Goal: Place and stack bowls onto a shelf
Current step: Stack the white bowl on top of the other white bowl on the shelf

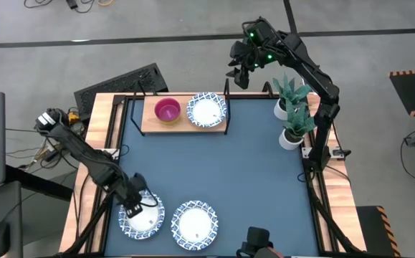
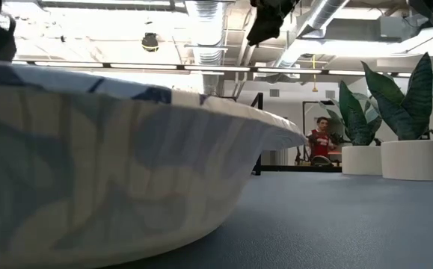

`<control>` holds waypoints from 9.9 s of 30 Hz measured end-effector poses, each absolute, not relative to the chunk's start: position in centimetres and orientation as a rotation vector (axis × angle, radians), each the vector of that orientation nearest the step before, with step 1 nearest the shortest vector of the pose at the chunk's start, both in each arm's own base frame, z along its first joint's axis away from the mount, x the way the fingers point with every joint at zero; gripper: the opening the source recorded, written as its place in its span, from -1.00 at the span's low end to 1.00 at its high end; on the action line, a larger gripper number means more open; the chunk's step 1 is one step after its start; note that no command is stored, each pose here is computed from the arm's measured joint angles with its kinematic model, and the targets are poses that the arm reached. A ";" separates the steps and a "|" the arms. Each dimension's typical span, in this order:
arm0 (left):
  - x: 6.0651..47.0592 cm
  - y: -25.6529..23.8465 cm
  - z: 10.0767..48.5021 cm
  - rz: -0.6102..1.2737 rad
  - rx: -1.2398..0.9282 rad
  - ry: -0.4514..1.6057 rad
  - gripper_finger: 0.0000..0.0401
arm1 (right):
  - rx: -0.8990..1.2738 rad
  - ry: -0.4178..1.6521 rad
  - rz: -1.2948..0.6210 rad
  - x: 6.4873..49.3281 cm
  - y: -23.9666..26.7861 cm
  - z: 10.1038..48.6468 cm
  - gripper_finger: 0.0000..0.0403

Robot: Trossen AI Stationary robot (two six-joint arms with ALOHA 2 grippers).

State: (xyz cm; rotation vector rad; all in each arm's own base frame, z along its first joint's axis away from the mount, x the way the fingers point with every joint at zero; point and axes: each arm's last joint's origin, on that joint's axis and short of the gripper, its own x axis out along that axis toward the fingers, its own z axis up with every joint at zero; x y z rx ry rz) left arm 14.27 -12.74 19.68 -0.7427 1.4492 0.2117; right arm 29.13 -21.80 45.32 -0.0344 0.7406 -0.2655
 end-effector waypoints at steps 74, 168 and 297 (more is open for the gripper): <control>31.7 -1.8 16.1 0.350 -0.462 1.016 -1.00 | 0.028 0.733 -0.210 29.5 -21.0 45.2 0.13; 8.2 1.0 48.3 0.462 -0.342 0.368 0.12 | 0.363 1.450 -0.279 48.1 -7.1 20.4 -0.67; 7.8 1.3 47.8 0.613 -0.353 0.380 0.12 | 0.803 0.550 -0.537 30.0 -26.3 40.0 -0.88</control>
